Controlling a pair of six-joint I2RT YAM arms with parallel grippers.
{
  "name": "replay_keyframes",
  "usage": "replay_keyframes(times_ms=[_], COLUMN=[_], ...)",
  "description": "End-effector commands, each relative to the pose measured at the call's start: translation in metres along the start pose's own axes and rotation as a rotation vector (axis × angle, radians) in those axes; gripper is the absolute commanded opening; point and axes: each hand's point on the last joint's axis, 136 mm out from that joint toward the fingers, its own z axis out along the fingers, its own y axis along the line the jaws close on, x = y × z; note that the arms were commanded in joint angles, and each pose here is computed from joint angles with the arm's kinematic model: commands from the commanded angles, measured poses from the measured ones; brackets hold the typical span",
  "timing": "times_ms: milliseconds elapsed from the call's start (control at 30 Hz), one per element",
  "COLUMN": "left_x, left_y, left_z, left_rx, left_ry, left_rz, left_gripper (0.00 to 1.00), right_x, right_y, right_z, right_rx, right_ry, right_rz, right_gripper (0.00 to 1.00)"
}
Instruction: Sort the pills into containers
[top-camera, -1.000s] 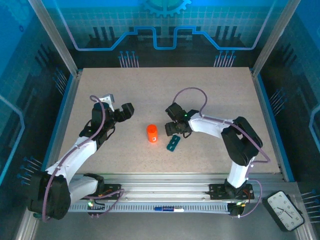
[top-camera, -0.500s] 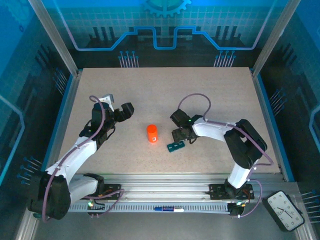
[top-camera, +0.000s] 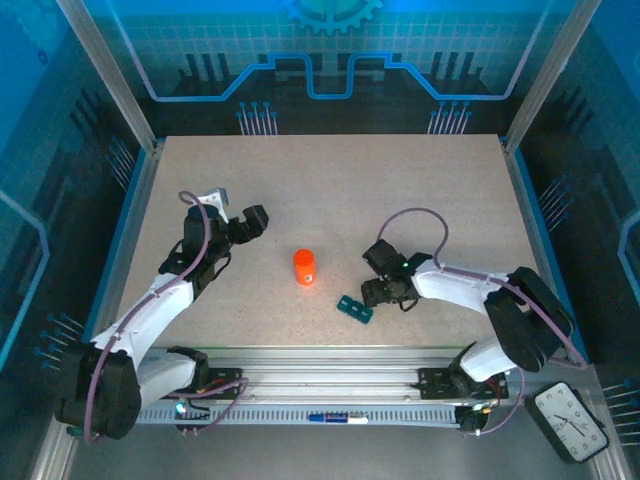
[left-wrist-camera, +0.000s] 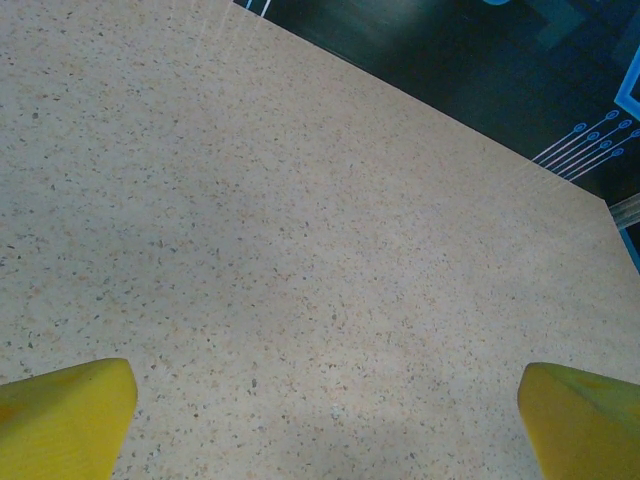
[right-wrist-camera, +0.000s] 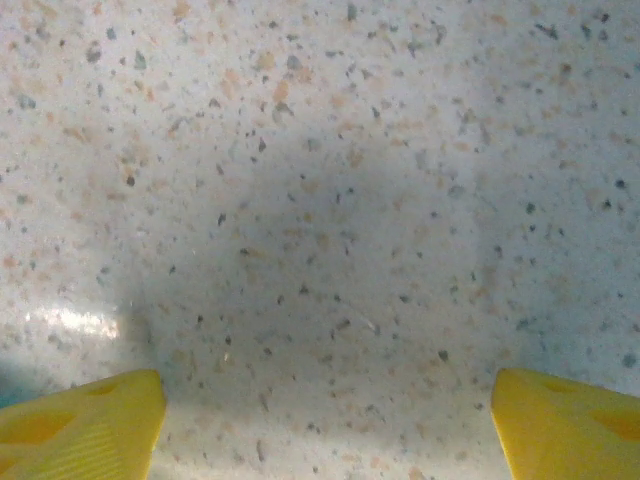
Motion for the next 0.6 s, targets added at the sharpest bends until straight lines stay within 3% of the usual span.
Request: replay_keyframes(times_ms=[0, 267, 567], left_x=[0.005, 0.005, 0.004], left_y=[-0.001, -0.002, -0.004], left_z=[0.002, 0.002, 0.006], left_rx=[0.009, 0.007, 0.012], left_ry=[0.007, 0.010, 0.018], left_rz=[-0.014, -0.005, -0.008], left_gripper=[0.99, 0.99, 0.99], right_x=[0.000, -0.001, 0.012], right_y=[-0.001, 0.035, 0.065], right_z=[-0.016, -0.047, -0.032], right_rx=[-0.029, -0.245, -0.214], right_ry=[-0.044, -0.159, -0.089], right_rz=[0.028, -0.176, -0.373], right_gripper=[0.86, 0.87, 0.93])
